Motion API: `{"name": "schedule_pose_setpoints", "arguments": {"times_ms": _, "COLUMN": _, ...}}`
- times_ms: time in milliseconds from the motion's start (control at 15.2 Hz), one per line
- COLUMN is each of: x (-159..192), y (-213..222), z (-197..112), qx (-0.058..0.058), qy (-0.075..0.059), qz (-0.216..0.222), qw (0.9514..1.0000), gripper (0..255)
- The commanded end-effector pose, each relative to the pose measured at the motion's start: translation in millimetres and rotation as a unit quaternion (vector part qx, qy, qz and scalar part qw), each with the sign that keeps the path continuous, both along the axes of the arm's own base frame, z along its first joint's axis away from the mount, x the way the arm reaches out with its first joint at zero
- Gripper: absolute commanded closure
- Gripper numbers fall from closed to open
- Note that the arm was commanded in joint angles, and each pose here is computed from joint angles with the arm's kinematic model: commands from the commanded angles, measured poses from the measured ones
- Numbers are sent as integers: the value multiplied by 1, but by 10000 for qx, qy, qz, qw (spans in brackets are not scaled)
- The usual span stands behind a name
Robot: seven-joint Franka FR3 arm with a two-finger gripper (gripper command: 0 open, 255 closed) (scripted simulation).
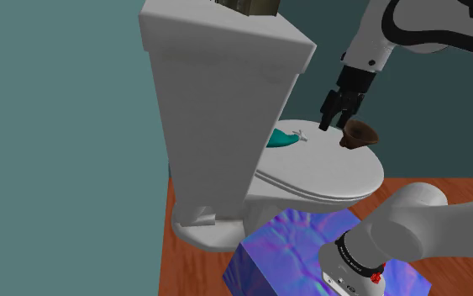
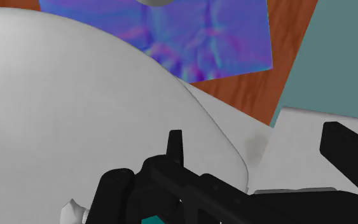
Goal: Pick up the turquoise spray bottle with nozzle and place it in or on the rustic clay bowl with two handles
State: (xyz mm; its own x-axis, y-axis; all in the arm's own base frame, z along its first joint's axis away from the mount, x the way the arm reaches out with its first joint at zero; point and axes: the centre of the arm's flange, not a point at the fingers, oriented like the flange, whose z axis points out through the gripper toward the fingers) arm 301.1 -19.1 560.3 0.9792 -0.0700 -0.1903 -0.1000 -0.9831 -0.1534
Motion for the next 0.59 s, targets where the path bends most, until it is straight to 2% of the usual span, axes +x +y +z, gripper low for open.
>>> {"name": "schedule_pose_setpoints", "arguments": {"times_ms": 0, "x": 0, "y": 0, "z": 0, "qx": 0, "qy": 0, "qz": 0, "qw": 10000, "gripper": 0}}
{"name": "schedule_pose_setpoints", "arguments": {"times_ms": 132, "x": 3, "y": -17, "z": -17, "qx": 23, "qy": -100, "qz": 517, "qw": 9986, "gripper": 0}}
{"name": "schedule_pose_setpoints", "arguments": {"times_ms": 264, "x": 8, "y": -34, "z": -34, "qx": 45, "qy": -200, "qz": 1033, "qw": 9944, "gripper": 0}}
{"name": "schedule_pose_setpoints", "arguments": {"times_ms": 396, "x": 15, "y": -50, "z": -51, "qx": 67, "qy": -299, "qz": 1546, "qw": 9875, "gripper": 0}}
{"name": "schedule_pose_setpoints", "arguments": {"times_ms": 528, "x": 24, "y": -66, "z": -68, "qx": 90, "qy": -397, "qz": 2055, "qw": 9778, "gripper": 0}}
